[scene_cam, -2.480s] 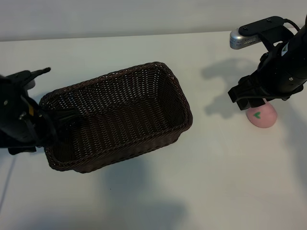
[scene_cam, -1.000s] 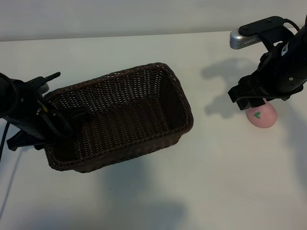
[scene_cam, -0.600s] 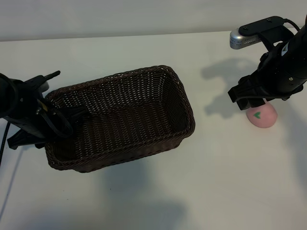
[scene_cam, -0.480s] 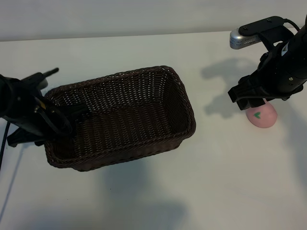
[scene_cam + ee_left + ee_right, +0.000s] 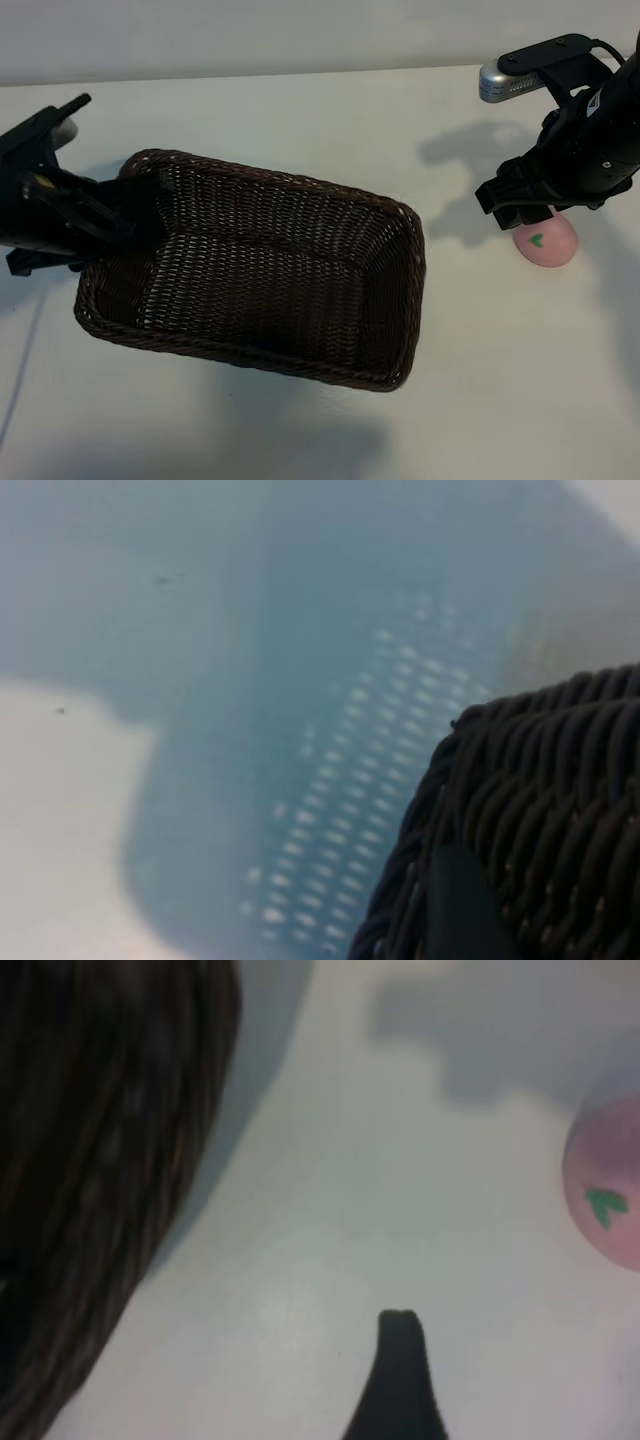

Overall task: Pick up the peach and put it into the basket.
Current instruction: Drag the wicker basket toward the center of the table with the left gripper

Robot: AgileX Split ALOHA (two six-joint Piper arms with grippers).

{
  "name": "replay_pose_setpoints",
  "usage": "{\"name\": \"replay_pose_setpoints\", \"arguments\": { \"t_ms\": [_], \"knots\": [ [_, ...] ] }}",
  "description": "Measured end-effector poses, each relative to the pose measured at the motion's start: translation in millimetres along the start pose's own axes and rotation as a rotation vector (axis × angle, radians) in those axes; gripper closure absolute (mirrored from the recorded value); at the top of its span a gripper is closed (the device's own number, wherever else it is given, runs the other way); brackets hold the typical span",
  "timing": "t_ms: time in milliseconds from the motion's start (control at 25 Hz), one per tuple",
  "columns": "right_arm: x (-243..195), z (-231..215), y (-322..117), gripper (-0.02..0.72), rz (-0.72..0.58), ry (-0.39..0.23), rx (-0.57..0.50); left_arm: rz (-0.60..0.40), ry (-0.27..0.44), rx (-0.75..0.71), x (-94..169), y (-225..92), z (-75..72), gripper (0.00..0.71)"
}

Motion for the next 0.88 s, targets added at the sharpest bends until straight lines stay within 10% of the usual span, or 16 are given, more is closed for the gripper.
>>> {"name": "replay_pose_setpoints", "arguments": {
  "t_ms": [480,880],
  "knots": [
    [0.0,0.0,-0.1,0.155,0.001,0.0,0.0,-0.069,-0.223,0.031,8.6,17.8,-18.1,0.316],
    [0.0,0.1,-0.2,0.155,0.001,0.001,-0.001,-0.068,-0.242,0.033,-11.1,54.1,-23.1,0.316]
  ]
}}
Point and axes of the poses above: a point on each arm's last joint axis where the gripper is mounted, x pointing back along that axis away from the gripper, z along the wrist's bending axis when the last joint is at zero, y = z × x, the point moved 7 cm from there along -x, pointing out along that axis toward the gripper, and after that the axes turned 8 degrees about -x, right-handed, at the moved point
